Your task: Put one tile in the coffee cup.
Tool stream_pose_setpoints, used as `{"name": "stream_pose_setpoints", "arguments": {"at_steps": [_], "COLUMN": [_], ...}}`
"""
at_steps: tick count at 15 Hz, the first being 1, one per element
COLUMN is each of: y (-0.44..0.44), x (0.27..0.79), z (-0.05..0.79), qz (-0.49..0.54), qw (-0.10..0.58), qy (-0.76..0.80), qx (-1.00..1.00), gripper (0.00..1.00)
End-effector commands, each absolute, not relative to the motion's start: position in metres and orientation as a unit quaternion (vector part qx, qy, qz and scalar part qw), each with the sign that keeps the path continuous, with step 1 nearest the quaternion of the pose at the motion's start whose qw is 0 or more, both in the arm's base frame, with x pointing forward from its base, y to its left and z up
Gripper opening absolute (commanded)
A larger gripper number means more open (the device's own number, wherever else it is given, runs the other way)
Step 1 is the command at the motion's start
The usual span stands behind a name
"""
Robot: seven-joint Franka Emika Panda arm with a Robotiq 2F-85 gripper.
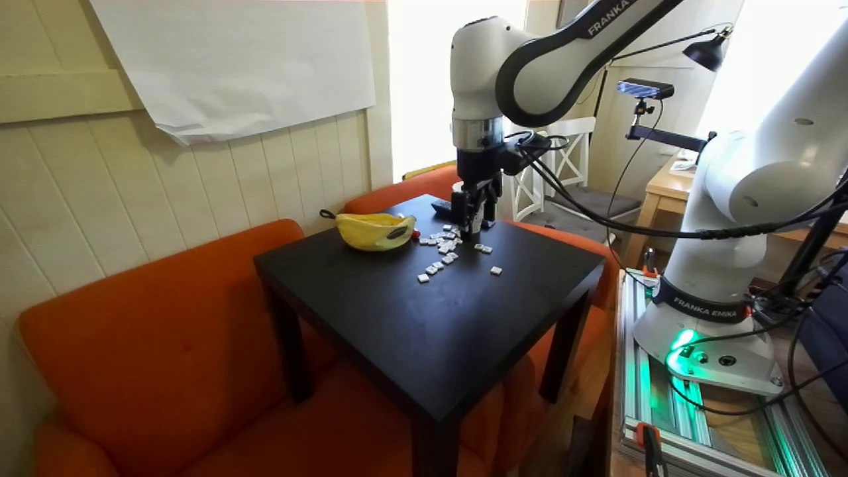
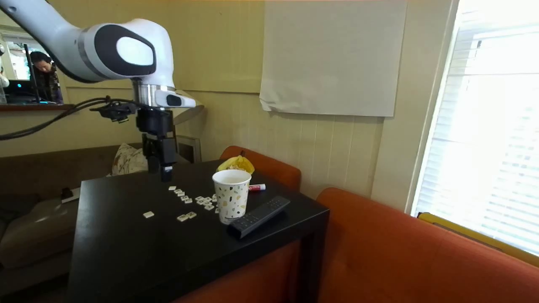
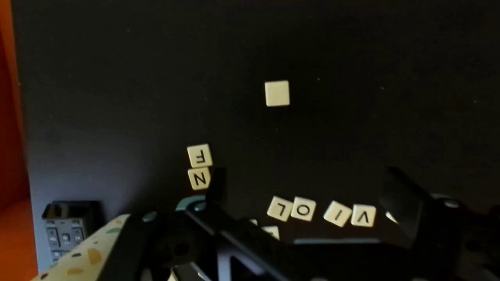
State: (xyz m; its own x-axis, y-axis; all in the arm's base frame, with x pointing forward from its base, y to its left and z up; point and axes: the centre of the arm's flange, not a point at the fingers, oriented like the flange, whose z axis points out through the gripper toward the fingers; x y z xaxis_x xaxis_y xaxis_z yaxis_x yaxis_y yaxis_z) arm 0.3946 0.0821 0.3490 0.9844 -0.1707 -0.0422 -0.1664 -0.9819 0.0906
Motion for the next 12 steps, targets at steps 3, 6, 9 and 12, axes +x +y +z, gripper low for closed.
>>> {"name": "stream_pose_setpoints", "arguments": {"at_steps": [3,6,9,12], "y": [0.063,0.057,0.055,0.058], "x": [0.398,0.398,0.401,0.404], "z": [0.312,0.293,0.28,0.271], "qz": [-0.119,-0.152,-0.172,-0.186], "qw": [0.038,0.022,0.002,-0.013], "qy": [-0.109,-0.121,-0.131,-0.136], "qx": [0.986,0.981,0.976,0.973], "gripper": [1.0,1.0,1.0,1.0]}}
